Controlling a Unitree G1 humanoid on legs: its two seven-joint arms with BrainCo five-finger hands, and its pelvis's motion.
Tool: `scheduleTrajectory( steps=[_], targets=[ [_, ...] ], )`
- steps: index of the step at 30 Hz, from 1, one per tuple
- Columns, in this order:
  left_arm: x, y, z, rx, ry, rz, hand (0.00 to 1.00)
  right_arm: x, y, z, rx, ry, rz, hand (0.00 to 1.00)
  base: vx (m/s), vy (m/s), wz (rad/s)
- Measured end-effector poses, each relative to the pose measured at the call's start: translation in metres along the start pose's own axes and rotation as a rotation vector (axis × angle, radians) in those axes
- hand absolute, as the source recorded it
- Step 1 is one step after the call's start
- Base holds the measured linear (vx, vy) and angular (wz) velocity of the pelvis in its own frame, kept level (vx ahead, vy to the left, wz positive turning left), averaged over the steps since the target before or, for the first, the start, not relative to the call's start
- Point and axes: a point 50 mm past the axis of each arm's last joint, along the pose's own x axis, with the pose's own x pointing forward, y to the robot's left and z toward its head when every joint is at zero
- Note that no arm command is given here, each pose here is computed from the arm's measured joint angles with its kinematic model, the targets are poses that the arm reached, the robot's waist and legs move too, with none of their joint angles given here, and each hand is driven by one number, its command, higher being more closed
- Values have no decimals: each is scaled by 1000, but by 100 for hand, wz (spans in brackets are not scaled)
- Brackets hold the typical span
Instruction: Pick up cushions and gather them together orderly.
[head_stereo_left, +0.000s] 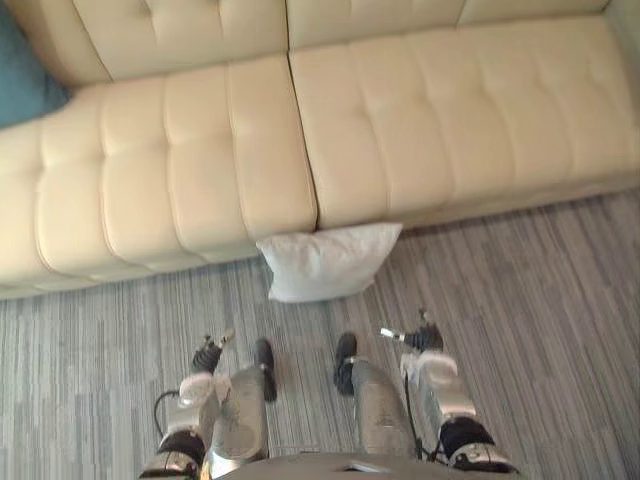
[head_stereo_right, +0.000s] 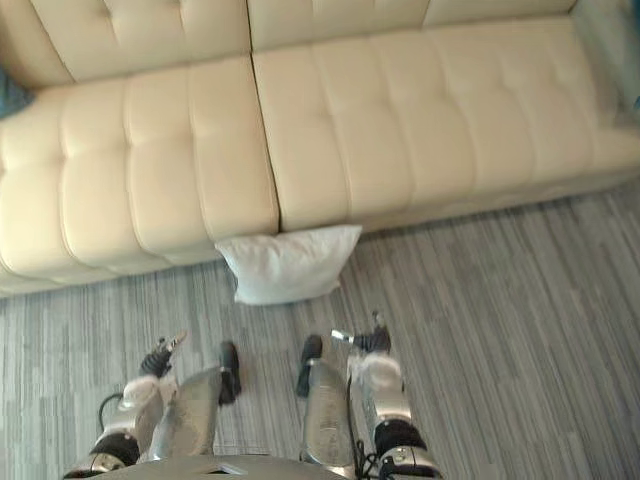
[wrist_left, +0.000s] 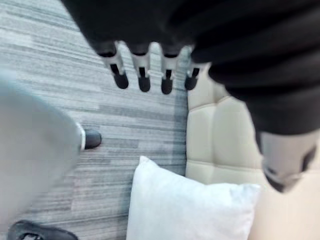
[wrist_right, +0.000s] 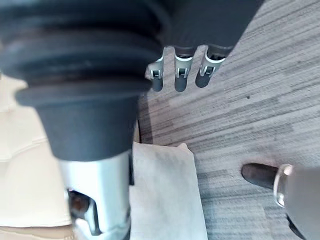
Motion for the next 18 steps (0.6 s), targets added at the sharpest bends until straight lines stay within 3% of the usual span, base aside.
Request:
scheduleTrajectory(
  steps=[4, 10, 18],
  targets=[
    [15, -9, 45, -66, -123, -13, 0, 21, -5, 42, 72, -109, -57, 0, -21, -15, 3],
    [29, -20, 122, -123, -315, -46, 0, 46, -12, 142, 139, -369, -81, 0, -66, -40, 6],
    [23, -31, 167, -249, -449, -78, 0, 53, -16, 191, 222, -465, -115, 0, -101, -28, 6]
  ],
)
